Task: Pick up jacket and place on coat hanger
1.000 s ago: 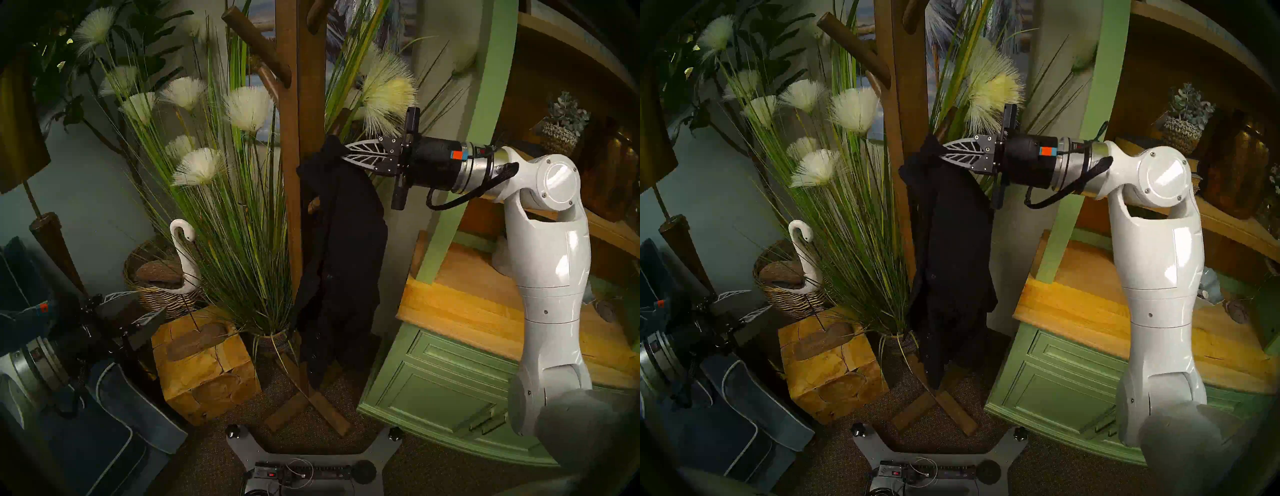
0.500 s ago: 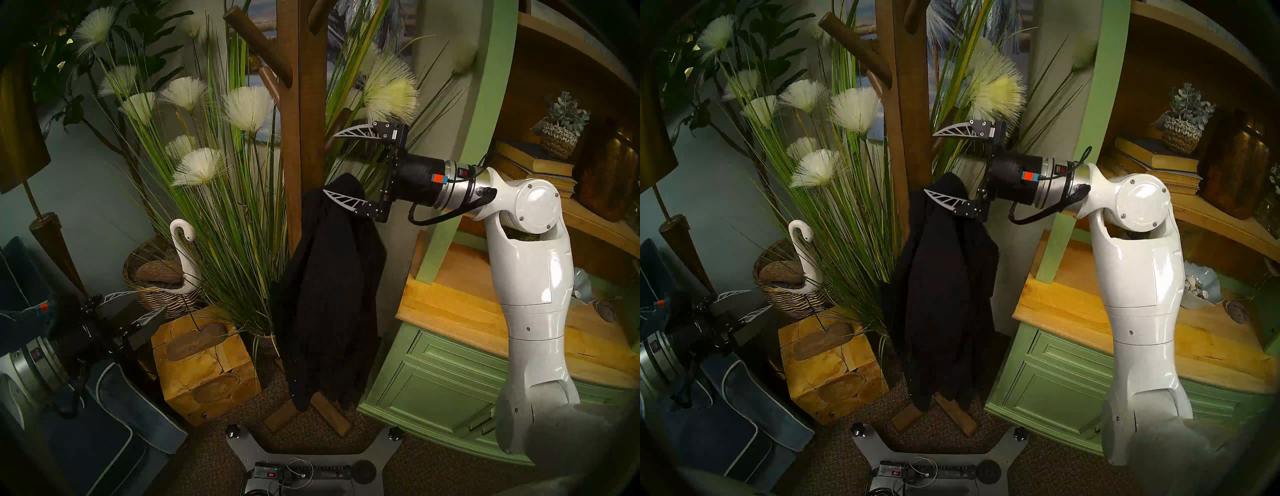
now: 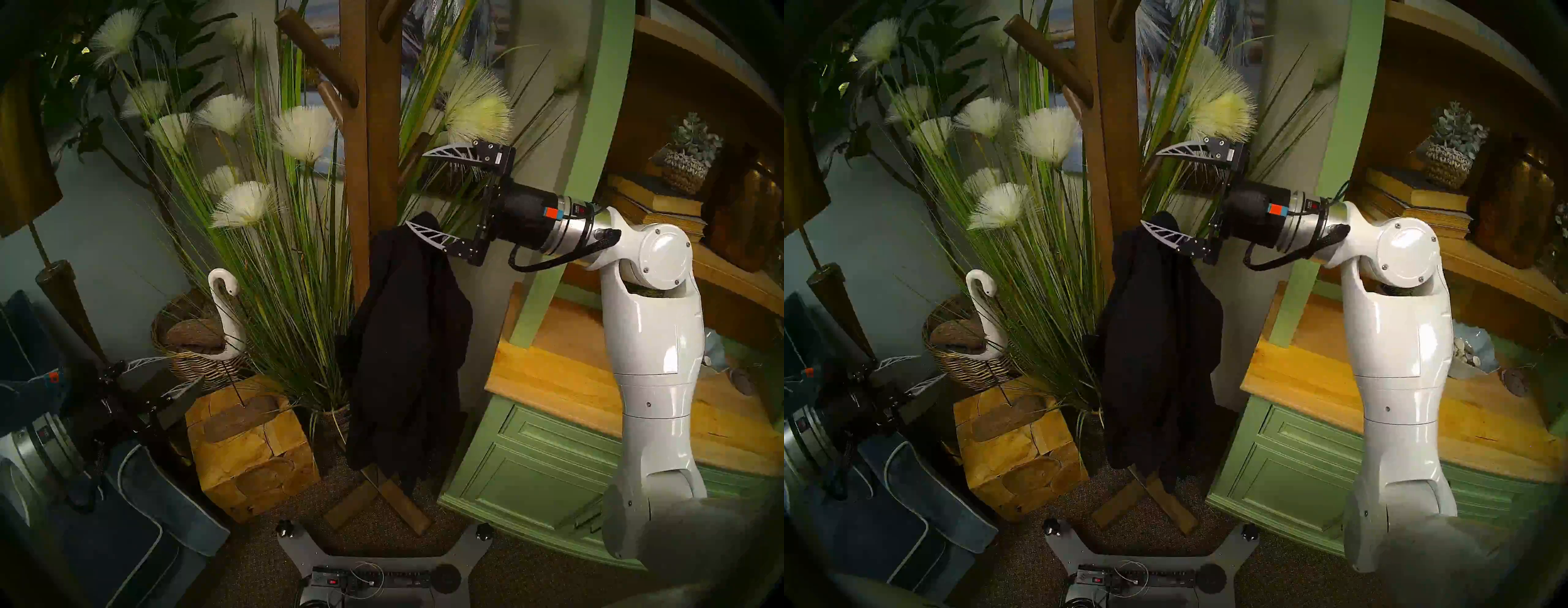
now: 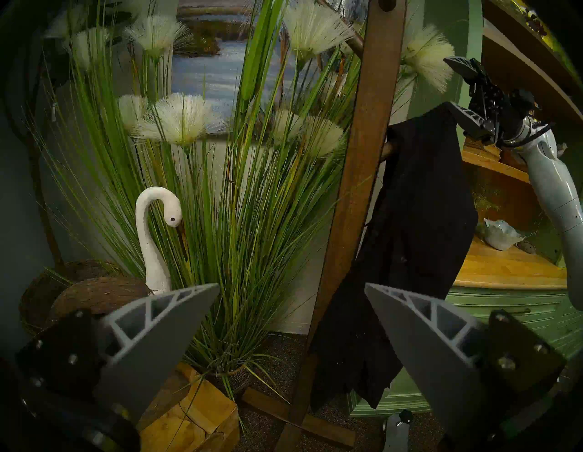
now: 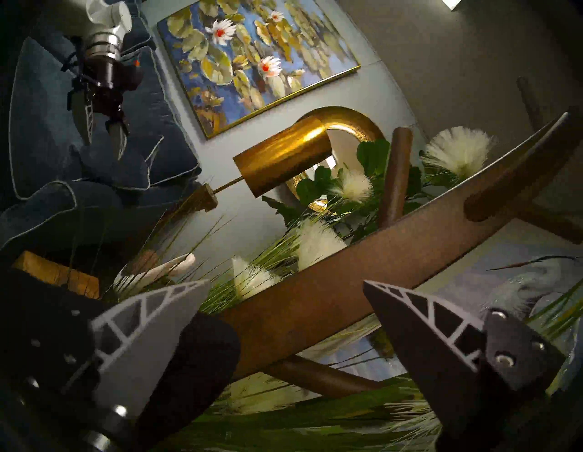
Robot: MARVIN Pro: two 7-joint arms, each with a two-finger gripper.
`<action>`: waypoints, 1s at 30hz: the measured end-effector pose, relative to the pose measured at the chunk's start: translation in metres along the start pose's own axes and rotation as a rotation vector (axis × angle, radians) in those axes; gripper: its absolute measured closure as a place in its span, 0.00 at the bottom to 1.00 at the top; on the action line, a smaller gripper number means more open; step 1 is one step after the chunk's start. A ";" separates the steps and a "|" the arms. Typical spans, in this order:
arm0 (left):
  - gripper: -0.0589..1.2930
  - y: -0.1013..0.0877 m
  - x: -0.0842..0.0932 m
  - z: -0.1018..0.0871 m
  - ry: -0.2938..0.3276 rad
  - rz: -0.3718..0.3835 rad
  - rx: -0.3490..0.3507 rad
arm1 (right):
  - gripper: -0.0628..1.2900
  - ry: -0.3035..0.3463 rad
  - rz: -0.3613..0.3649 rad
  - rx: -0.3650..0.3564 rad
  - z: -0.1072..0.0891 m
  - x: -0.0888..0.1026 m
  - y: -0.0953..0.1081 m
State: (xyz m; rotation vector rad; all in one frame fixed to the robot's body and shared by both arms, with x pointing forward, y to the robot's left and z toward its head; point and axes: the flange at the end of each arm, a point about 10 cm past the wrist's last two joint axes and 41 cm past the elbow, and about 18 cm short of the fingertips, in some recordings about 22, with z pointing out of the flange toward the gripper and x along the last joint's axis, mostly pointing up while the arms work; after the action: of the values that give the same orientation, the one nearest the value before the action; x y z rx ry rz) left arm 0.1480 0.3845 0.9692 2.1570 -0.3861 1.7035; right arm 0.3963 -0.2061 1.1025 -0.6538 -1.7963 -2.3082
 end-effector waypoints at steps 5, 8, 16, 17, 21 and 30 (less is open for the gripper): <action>0.02 0.000 0.000 0.000 -0.001 0.000 0.001 | 0.04 0.102 0.000 -0.137 -0.016 0.025 0.004; 0.02 0.000 0.000 0.000 -0.002 0.000 0.001 | 0.04 0.139 0.009 -0.221 -0.029 0.031 0.003; 0.02 -0.001 -0.001 0.000 -0.004 -0.001 0.004 | 0.04 0.154 0.074 -0.453 -0.071 0.022 -0.012; 0.02 -0.001 -0.001 0.000 -0.004 -0.002 0.004 | 0.04 0.149 0.085 -0.478 -0.076 0.020 -0.015; 0.02 -0.001 -0.002 0.000 -0.006 -0.003 0.006 | 0.04 0.123 0.146 -0.589 -0.098 0.006 -0.034; 0.02 -0.002 -0.003 0.000 -0.011 -0.005 0.010 | 0.04 0.078 0.279 -0.785 -0.131 -0.011 -0.086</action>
State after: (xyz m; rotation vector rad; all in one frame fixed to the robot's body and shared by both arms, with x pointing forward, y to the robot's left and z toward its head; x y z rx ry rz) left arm 0.1481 0.3868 0.9657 2.1735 -0.3754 1.6953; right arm 0.3421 -0.3083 0.9965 -0.8175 -0.6498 -2.7287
